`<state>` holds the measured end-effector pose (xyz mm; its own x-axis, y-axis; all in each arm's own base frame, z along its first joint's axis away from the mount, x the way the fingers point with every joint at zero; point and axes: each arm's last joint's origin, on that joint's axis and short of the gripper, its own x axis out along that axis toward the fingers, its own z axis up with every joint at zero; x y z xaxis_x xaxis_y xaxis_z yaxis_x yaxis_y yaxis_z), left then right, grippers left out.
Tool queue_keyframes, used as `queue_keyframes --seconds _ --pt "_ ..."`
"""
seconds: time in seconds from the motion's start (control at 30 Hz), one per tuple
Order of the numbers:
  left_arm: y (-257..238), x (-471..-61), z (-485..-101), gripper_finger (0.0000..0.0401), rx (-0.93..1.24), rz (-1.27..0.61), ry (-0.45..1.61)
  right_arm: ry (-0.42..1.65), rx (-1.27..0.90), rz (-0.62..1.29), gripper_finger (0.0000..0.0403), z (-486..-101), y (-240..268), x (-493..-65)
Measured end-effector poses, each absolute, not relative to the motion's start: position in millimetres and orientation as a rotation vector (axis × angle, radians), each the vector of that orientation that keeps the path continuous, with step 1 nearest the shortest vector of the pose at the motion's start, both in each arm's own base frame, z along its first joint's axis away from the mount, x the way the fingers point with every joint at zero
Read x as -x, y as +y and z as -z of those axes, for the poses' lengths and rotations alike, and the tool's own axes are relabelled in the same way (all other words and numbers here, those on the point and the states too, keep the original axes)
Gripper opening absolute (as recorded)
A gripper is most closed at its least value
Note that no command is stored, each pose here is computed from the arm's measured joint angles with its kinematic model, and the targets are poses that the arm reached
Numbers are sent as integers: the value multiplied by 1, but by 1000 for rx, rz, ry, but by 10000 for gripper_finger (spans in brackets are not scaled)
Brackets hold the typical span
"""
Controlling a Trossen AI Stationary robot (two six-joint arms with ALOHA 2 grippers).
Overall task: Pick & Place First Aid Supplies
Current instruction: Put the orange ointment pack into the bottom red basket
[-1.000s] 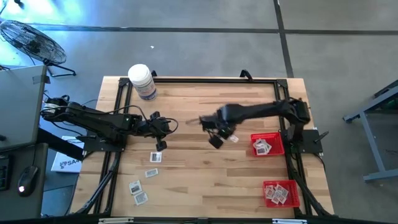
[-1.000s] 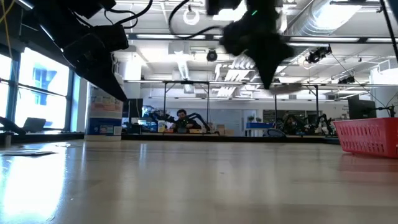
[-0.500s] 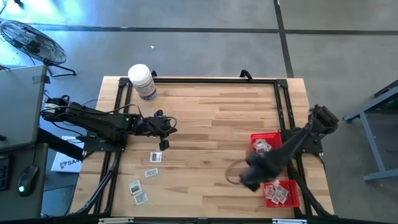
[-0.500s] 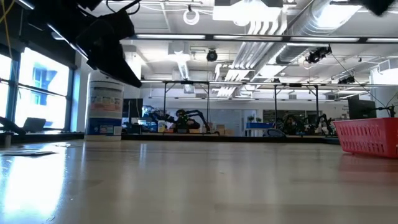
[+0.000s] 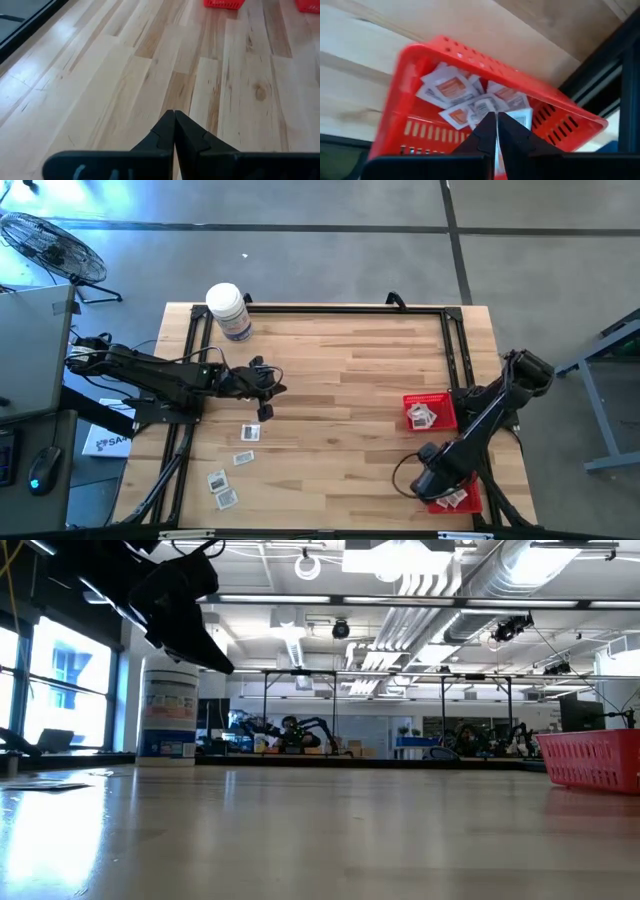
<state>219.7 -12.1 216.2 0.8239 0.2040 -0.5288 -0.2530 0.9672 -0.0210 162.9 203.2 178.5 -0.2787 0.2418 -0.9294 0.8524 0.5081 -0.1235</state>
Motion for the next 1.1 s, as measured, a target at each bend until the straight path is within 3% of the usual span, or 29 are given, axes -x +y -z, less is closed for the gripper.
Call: queue_keyframes --seconds 0.2,0.4,0.53,0.77,0.9,1.1 --pt "-12 -220 -216 0 90 -243 554 1884 -959 807 54 -183 199 -168" --pt "-12 -220 -216 0 62 -246 554 1865 -962 684 68 -222 196 -194" --pt "-12 -220 -216 0 67 -251 552 1612 -824 585 57 -258 184 -217" --pt "-12 -219 -215 0 94 -260 563 934 -176 411 37 -291 157 -268" --pt "-11 -212 -208 0 135 -276 659 848 -21 298 26 -282 137 -296" --pt "-10 -192 -190 0 255 -364 912 773 -67 72 12 -240 97 -324"
